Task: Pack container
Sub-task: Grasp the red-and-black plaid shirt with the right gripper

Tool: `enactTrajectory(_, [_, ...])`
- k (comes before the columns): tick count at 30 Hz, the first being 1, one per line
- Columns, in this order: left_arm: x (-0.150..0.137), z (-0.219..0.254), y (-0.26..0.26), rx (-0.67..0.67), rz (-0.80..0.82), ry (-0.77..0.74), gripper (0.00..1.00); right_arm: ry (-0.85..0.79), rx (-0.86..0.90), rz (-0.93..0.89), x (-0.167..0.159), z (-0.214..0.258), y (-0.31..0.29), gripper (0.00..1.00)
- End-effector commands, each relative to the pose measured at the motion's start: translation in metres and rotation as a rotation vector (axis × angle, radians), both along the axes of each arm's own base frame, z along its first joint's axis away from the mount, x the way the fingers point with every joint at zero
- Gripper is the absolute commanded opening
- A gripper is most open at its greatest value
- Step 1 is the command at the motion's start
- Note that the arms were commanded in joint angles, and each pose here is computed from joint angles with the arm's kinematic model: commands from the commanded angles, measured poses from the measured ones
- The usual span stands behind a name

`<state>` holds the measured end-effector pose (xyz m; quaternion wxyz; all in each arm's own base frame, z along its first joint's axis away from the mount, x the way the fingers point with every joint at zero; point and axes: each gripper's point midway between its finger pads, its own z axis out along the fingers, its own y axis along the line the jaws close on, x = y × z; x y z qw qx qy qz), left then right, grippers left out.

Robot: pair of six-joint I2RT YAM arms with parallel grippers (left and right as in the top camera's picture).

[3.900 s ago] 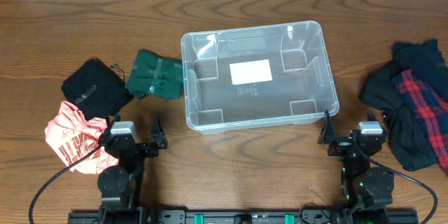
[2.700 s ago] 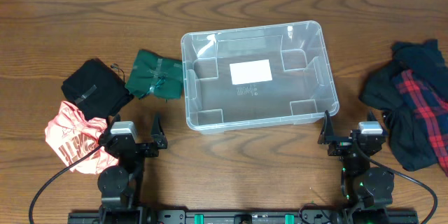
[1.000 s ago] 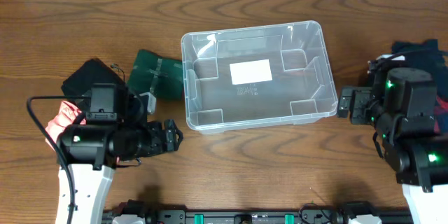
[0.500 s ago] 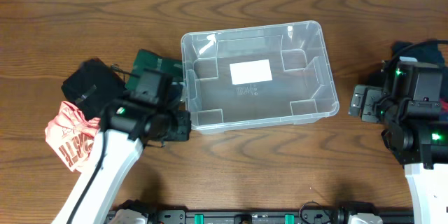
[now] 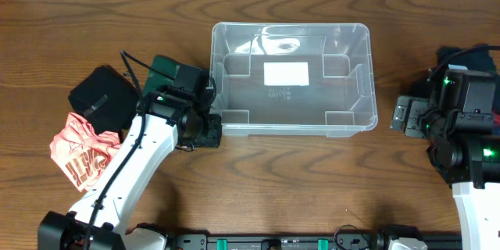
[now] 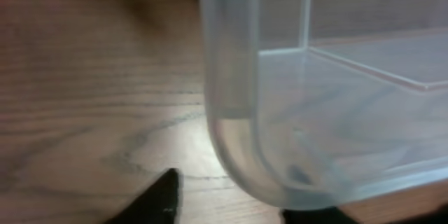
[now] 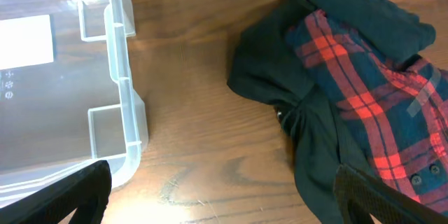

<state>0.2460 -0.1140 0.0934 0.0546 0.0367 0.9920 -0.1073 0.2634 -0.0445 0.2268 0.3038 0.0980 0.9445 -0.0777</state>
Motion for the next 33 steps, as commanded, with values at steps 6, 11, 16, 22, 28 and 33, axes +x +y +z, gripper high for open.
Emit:
enactTrajectory(6, [0.004, 0.046, 0.027, 0.106, 0.044, -0.168, 0.98, 0.015, -0.049, -0.063, -0.008, 0.005, -0.015, 0.99])
enactTrajectory(11, [0.005, 0.099, 0.043, 0.063, 0.111, -0.363, 0.98, 0.065, -0.177, -0.174, -0.01, 0.002, -0.054, 0.99])
enactTrajectory(16, [0.006, 0.132, 0.076, 0.057, 0.241, -0.512, 0.98, 0.186, -0.253, -0.225, -0.008, -0.018, -0.101, 0.99])
enactTrajectory(22, [0.006, 0.135, 0.093, 0.03, 0.321, -0.508, 0.98, 0.375, -0.268, -0.375, -0.016, -0.065, -0.16, 0.98])
enactTrajectory(28, [0.007, 0.128, 0.092, 0.011, 0.325, -0.471, 0.98, 0.546, -0.193, -0.445, -0.028, -0.12, -0.185, 0.94])
enactTrajectory(33, [0.009, 0.126, 0.091, 0.012, 0.324, -0.463, 0.98, 0.592, -0.211, -0.485, -0.027, -0.146, -0.204, 0.93])
